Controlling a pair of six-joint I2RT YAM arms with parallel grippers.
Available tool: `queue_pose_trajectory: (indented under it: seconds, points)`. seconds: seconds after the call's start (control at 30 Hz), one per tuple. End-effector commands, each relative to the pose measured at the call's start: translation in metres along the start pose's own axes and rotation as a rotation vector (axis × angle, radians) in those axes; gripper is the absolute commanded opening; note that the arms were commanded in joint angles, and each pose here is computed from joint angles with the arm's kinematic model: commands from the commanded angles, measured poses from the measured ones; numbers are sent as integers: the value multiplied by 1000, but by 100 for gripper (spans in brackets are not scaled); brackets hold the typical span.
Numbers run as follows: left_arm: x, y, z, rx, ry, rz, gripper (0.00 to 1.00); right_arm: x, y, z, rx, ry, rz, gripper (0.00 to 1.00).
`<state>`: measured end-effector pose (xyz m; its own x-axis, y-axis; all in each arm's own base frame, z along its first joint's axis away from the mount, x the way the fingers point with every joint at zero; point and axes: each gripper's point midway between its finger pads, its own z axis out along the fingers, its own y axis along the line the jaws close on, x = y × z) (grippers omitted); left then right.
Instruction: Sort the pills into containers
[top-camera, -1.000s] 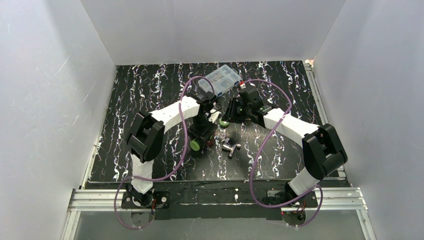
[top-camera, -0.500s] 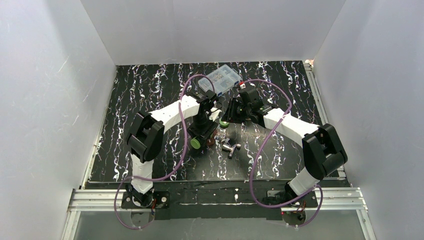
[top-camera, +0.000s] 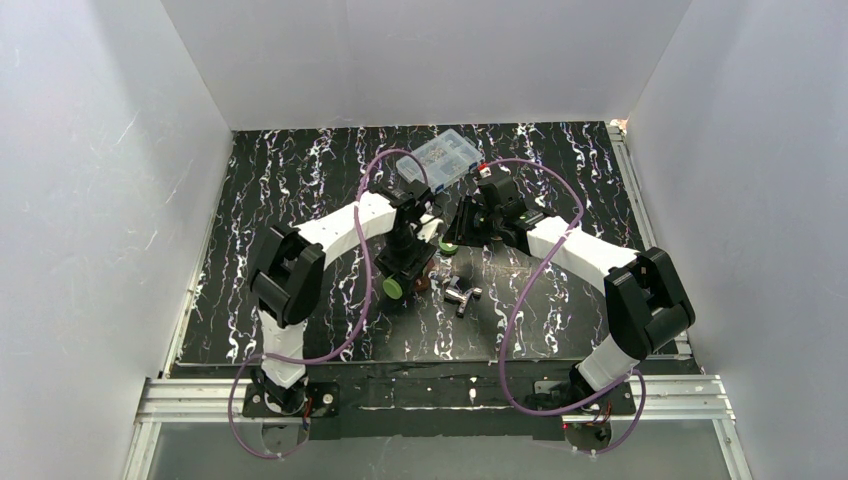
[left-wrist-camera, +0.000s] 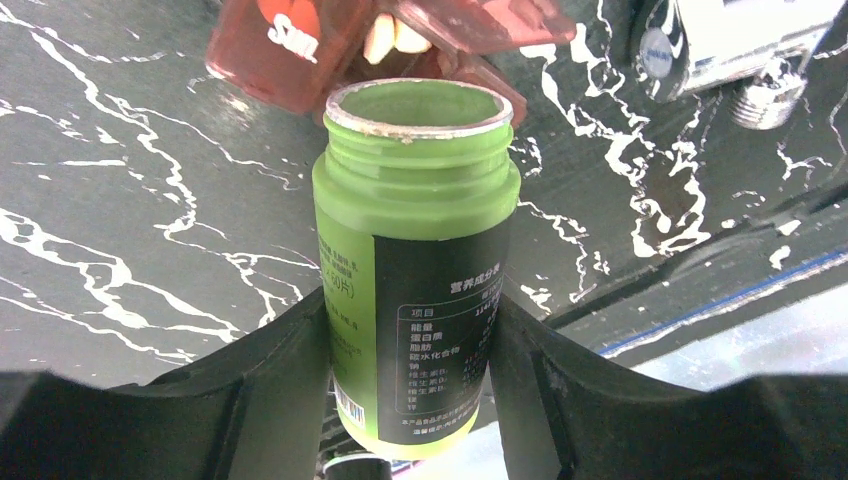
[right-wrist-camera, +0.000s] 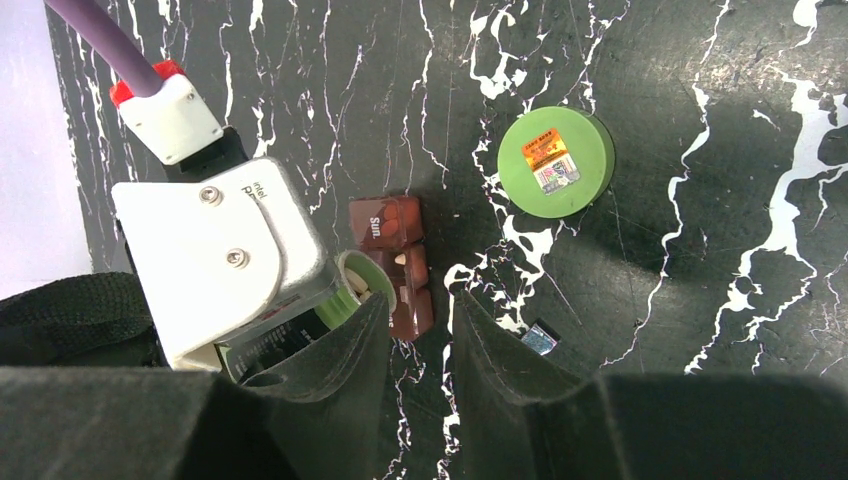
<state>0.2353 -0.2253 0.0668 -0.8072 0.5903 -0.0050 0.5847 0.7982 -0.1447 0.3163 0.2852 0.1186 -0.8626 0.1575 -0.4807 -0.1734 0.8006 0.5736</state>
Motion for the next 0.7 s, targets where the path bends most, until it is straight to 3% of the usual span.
queue_pose_trajectory:
  seconds: [0.0,0.67]
  points:
    - [4,-8,-19,100,-63,-42,0,-8,7,-6,-33,-36,-11,37]
    - [10,-16,-27,306,-73,-130,0,-7,7,-4,-37,-28,-9,37]
